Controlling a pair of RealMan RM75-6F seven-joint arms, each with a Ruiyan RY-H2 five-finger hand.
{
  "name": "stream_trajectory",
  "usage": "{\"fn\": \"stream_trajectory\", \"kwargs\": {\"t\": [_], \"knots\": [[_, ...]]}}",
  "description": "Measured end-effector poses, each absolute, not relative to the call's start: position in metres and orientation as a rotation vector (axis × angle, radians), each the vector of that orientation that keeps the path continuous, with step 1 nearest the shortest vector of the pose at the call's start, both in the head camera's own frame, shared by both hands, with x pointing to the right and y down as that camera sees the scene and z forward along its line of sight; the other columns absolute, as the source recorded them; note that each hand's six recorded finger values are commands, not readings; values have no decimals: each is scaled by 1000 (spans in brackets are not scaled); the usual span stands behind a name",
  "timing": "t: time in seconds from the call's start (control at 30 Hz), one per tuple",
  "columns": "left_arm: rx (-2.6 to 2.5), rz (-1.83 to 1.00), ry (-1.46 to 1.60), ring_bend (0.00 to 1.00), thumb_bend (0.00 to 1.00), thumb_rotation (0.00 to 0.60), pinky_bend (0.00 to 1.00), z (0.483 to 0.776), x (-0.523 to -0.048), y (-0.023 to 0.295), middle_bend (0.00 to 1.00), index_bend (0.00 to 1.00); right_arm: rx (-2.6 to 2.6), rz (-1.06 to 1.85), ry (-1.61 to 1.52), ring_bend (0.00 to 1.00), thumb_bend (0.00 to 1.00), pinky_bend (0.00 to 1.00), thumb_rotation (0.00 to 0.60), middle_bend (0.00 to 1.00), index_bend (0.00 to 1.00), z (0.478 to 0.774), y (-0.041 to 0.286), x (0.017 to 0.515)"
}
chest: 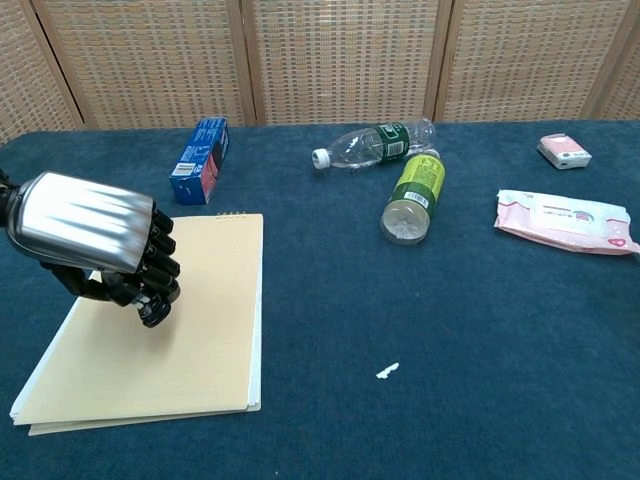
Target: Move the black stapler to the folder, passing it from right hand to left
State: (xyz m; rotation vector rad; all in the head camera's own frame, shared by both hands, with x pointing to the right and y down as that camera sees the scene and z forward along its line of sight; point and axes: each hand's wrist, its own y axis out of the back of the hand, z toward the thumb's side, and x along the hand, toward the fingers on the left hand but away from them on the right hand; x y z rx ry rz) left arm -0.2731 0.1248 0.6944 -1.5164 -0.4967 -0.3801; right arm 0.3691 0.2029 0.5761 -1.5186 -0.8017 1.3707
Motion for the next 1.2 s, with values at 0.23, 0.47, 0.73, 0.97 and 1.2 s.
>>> {"fn": "stream_trajectory", "kwargs": {"t": [0.23, 0.47, 0.73, 0.97, 1.2], "knots": [[-1494, -380, -576, 510, 809, 600, 533, 704, -278, 131, 507, 767, -1513, 1386, -811, 0, 0, 0, 600, 0, 0, 577, 202, 374], [-1467, -353, -649, 497, 786, 600, 528, 712, -279, 141, 480, 729, -1505, 1383, -811, 0, 0, 0, 600, 0, 0, 576, 202, 375], [-1468, -346, -648, 0, 353, 600, 73, 713, -279, 142, 0, 34, -1505, 1385, -812, 0, 0, 0, 600, 0, 0, 576, 202, 375], [-1470, -328, -595, 0, 336, 600, 17, 702, -279, 134, 0, 0, -1509, 1378, -812, 0, 0, 0, 600, 0, 0, 575, 203, 374], [-1461, -341, -555, 0, 336, 600, 18, 695, -283, 126, 0, 0, -1515, 1369, -811, 0, 0, 0, 600, 0, 0, 573, 204, 372]]}}
